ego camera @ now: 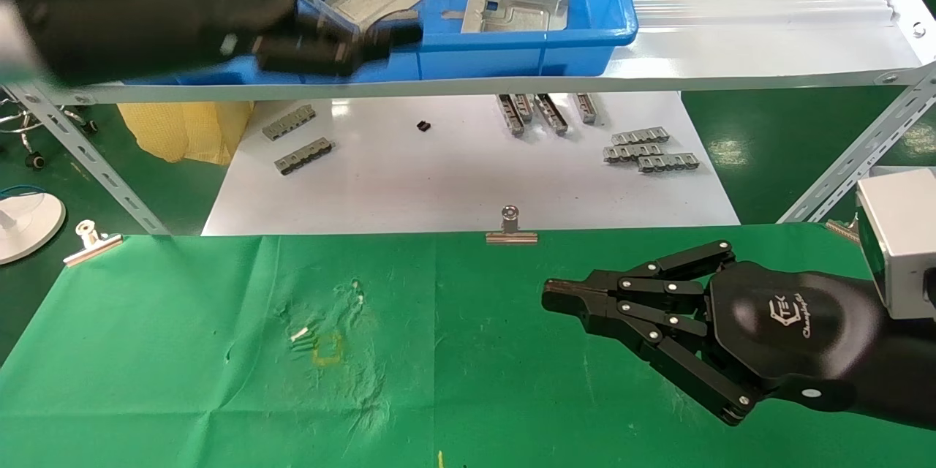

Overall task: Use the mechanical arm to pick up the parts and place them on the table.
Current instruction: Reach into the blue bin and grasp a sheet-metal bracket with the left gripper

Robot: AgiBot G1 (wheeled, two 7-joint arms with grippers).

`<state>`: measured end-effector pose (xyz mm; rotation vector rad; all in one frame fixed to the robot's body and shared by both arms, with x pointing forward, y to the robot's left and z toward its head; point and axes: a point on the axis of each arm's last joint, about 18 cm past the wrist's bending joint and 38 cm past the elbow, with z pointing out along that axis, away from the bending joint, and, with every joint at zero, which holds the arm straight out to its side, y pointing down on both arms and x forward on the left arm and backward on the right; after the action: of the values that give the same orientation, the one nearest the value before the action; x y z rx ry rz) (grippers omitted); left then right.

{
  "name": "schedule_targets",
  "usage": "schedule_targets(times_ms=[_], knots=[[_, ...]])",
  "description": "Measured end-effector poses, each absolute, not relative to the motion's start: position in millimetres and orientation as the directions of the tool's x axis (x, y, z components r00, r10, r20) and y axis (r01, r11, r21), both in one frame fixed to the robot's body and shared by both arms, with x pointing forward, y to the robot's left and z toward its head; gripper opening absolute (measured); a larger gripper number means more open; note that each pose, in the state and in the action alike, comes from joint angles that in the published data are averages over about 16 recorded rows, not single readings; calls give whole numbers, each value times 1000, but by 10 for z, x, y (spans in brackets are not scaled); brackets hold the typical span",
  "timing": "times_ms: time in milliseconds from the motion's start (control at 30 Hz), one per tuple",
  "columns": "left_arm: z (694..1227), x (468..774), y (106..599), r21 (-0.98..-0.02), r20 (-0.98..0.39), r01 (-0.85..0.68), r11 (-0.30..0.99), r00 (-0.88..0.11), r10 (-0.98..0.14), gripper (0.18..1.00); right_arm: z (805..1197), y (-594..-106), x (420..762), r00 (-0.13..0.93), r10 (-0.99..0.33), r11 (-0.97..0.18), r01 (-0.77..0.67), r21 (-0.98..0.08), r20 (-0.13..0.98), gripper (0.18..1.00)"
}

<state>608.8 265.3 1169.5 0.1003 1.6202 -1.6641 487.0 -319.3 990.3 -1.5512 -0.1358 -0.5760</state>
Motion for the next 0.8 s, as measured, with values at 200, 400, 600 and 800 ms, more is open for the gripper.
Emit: schedule_targets(times_ms=[200,400,600,800], knots=[[12031,6512,2515,-837,-505,519,174,-609,-612,1001,9903,-3193,4870,862,-262,-82,429,-900,435,191],[12192,6796,2428,-868,-449,451,208,-535,-715,1001,9903,-3193,4870,862,-262,-82,429,-900,435,191],[12226,6953,2396,-893,-411,385,234,-483,-773,999,9903,-3193,4870,862,-262,-82,429,-900,435,191],[12227,7026,2419,-905,-393,342,252,-447,-804,984,9903,-3193,4870,862,-262,-82,429,-900,435,191]])
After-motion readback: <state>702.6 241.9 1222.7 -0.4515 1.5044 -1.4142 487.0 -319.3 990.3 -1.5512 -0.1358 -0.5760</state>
